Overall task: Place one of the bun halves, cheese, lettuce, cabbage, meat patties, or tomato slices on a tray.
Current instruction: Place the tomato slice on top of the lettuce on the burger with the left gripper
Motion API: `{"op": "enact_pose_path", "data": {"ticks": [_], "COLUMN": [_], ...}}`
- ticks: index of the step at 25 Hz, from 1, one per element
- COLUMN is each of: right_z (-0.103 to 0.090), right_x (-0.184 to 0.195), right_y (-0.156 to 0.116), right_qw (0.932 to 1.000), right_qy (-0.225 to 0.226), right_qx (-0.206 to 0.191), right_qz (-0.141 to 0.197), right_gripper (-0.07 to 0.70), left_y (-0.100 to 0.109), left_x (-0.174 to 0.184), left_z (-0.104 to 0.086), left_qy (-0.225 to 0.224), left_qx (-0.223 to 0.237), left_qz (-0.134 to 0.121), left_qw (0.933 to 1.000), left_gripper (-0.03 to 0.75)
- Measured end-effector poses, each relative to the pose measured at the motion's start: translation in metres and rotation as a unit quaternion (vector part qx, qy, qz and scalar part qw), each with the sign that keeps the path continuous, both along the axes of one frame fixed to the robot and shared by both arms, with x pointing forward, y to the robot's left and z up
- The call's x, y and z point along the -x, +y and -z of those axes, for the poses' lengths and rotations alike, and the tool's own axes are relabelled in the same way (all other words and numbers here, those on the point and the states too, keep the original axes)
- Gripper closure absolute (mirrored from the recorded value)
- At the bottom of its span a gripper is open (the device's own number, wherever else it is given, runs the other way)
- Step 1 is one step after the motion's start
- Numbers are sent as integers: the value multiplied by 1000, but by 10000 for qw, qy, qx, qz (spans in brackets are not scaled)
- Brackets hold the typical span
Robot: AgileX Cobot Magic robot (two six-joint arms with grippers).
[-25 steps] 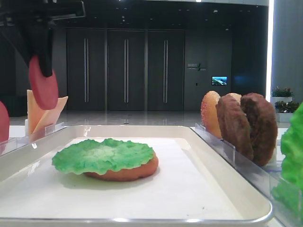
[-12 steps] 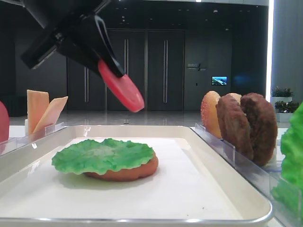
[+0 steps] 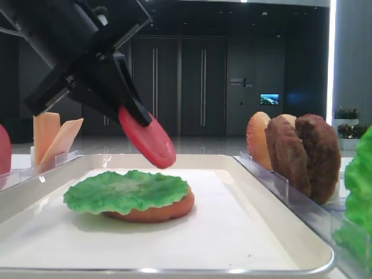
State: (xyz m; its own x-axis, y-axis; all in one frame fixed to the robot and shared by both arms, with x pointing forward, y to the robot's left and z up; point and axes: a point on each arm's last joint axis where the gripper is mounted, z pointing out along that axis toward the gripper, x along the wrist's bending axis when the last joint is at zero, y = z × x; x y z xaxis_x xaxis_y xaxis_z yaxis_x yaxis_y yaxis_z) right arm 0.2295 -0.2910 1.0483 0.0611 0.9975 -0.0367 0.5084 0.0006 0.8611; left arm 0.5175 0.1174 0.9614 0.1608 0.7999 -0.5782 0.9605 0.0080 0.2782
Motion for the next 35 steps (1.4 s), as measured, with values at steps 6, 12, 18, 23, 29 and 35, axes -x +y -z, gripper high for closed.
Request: {"op": "enact_pose_path", "data": {"ticks": [6, 12, 18, 23, 29, 35], "right_z": [0, 0, 0, 0, 0, 0], "right_x": [0, 0, 0, 0, 0, 0], "right_y": [0, 0, 0, 0, 0, 0], "right_qw": [10000, 10000, 10000, 10000, 10000, 10000], "right_qy": [0, 0, 0, 0, 0, 0], "right_qx": [0, 0, 0, 0, 0, 0], "right_qz": [0, 0, 0, 0, 0, 0], "right_gripper": [286, 286, 286, 290, 293, 293], "left_y": [-3, -3, -2, 0, 12, 22], "left_x": [-3, -4, -3, -3, 0, -11], "left_z": [14, 16, 17, 19, 11, -52], "left_qy": [87, 103, 137, 142, 200, -76], "left_qx": [13, -12, -103, -228, -1037, -1774], "left_qz": [64, 83, 75, 123, 350, 166], "left_qw": [9999, 9999, 9998, 9996, 9938, 9840], "left_gripper": [662, 662, 547, 407, 288, 278]}}
